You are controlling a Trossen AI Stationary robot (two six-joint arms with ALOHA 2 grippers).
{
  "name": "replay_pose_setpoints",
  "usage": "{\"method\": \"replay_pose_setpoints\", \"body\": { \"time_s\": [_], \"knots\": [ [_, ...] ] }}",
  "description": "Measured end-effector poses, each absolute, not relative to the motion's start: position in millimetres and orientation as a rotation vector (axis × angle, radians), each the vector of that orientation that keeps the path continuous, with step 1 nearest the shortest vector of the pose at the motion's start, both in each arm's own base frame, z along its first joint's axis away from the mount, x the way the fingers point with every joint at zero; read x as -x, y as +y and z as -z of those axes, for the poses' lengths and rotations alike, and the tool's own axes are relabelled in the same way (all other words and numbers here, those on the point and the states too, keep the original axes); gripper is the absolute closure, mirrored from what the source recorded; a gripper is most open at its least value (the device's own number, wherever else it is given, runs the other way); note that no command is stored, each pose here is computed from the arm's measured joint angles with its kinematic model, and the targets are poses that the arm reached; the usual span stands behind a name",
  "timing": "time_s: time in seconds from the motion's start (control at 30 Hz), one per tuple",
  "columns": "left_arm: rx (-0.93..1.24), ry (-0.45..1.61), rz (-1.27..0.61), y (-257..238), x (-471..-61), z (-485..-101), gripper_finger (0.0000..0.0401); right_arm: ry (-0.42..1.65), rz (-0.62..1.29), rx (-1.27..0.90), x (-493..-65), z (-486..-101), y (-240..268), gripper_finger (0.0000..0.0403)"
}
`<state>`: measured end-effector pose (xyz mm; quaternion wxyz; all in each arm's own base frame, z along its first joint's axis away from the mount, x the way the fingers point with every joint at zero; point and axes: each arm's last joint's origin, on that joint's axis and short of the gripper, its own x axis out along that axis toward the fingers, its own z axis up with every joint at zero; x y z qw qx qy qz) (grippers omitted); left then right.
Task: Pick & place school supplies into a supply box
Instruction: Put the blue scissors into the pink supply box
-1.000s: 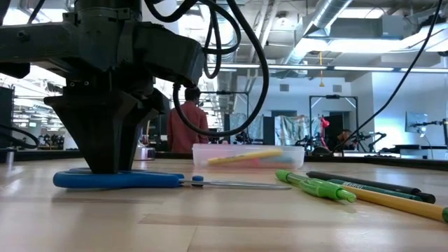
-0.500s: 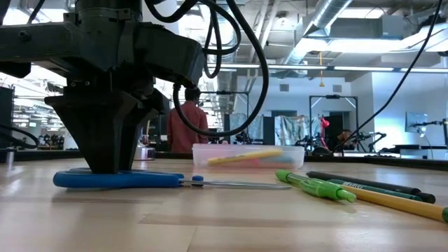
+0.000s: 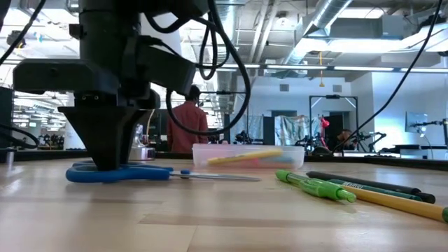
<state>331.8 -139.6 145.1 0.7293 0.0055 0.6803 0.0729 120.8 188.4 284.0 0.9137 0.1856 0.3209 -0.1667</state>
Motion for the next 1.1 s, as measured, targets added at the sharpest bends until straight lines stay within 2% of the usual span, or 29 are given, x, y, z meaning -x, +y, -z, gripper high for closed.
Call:
{"method": "replay_pose_setpoints", "body": {
  "time_s": [0.23, 0.57, 0.87, 1.1],
  "knots": [
    [0.044, 1.467, -0.168, -140.0, -331.4, -155.1, 0.0312, 0.661, 0.343, -0.382, -120.8, -284.0, 188.4, 0.0272],
    [0.129, 1.287, -0.264, -117.3, -330.6, -202.4, 0.0312, 0.662, 0.344, -0.377, -120.6, -283.9, 188.1, 0.0272],
    [0.268, 1.180, -0.428, -54.7, -348.9, -213.7, 0.0312, 0.661, 0.343, -0.379, -120.7, -284.0, 188.2, 0.0272],
    [0.298, 1.037, -0.475, 8.1, -367.4, -219.4, 0.0312, 0.660, 0.343, -0.381, -120.7, -284.0, 188.4, 0.0272]
  ]
}}
